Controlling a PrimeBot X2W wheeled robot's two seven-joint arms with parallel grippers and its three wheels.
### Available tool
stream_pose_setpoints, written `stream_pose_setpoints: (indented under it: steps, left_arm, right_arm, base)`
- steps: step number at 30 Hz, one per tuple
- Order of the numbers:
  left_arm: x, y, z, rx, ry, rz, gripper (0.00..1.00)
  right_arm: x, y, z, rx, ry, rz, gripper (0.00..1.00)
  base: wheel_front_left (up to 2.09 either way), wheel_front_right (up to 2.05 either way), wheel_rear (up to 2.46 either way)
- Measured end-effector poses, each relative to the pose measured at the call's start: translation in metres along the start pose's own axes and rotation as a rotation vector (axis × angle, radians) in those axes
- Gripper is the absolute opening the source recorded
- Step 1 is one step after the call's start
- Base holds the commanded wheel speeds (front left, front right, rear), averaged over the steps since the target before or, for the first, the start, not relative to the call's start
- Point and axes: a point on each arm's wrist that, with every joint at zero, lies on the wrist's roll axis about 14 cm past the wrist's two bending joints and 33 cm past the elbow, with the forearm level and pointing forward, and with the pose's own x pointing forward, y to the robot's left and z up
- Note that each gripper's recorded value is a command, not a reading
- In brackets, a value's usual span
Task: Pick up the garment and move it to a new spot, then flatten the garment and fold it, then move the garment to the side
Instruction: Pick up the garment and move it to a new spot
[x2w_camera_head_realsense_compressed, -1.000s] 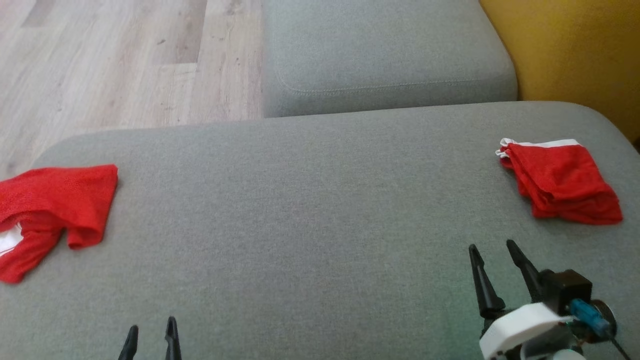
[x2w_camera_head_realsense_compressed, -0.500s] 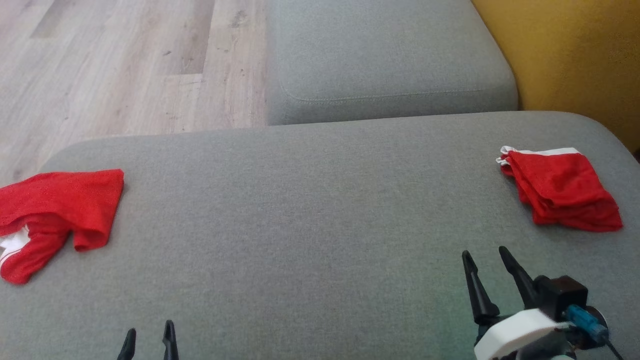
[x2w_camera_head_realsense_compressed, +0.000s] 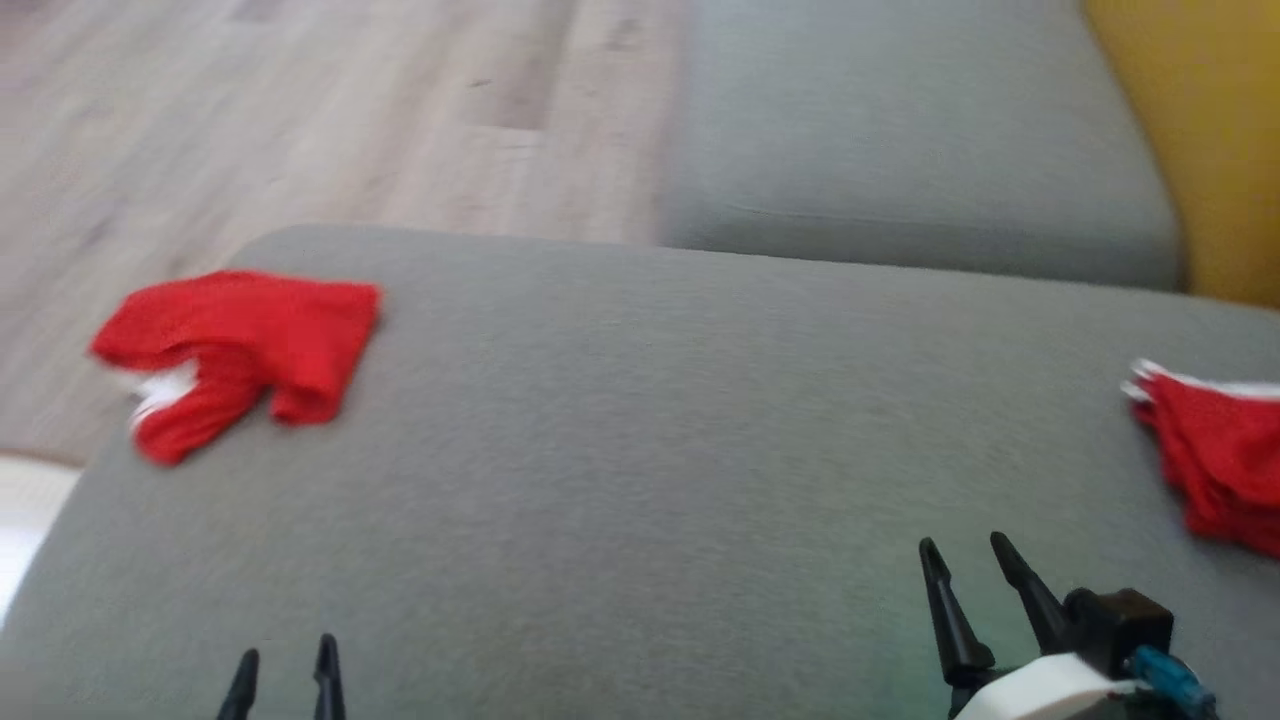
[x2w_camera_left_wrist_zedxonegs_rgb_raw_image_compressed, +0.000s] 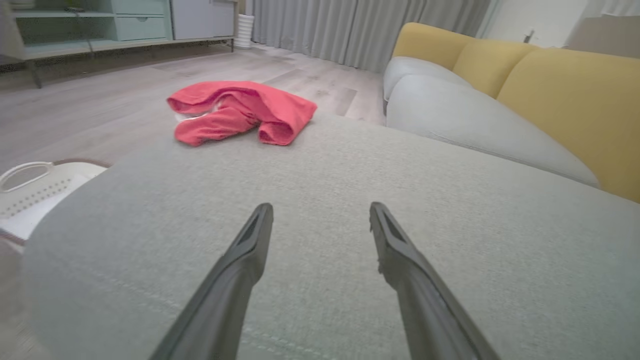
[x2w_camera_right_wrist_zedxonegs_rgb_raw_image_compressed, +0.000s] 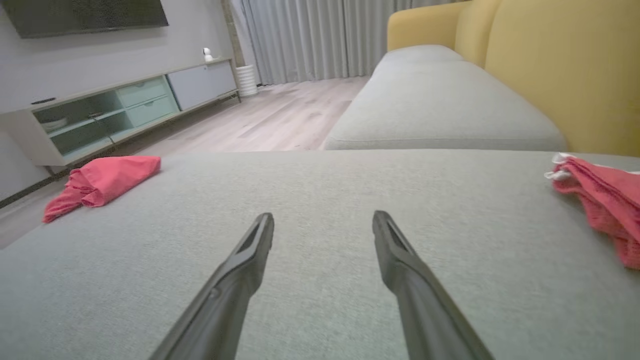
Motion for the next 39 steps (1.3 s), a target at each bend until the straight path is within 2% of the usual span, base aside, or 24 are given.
stream_pose_setpoints:
  steps: [7,13,18,26,30,35,39]
  left_arm:
    - [-0.032,0.045,0.007,-0.032,-0.053,0.165,1.0]
    - [-0.062,0.088,0.017,-0.068,-0.107,0.359,1.0]
    - [-0.075,0.1,0.015,-0.083,-0.107,0.444,1.0]
    - [-0.085,0.11,0.018,-0.082,-0.126,0.499,1.0]
    - [-0.089,0.122,0.037,-0.07,-0.179,0.528,1.0]
    - [-0.091,0.144,0.091,0.028,-0.273,0.53,1.0]
    - [-0.067,0.152,0.171,0.144,-0.382,0.479,1.0]
  right_arm:
    - [0.025,0.053,-0.005,-0.007,0.024,0.181,1.0]
    - [0.053,0.111,-0.001,-0.031,0.035,0.368,1.0]
    - [0.066,0.133,-0.005,-0.036,0.051,0.44,1.0]
    - [0.071,0.141,-0.013,-0.034,0.077,0.468,1.0]
    - [0.075,0.136,-0.011,-0.037,0.07,0.454,1.0]
    - [0.085,0.121,-0.003,-0.049,0.048,0.407,1.0]
    - [0.095,0.112,0.006,-0.082,0.036,0.382,1.0]
  base:
    - [0.0,0.0,0.0]
    - [0.0,0.0,0.0]
    - [0.0,0.0,0.0]
    - [0.0,0.0,0.0]
    - [0.0,0.0,0.0]
    - [0.0,0.0,0.0]
    - [0.0,0.0,0.0]
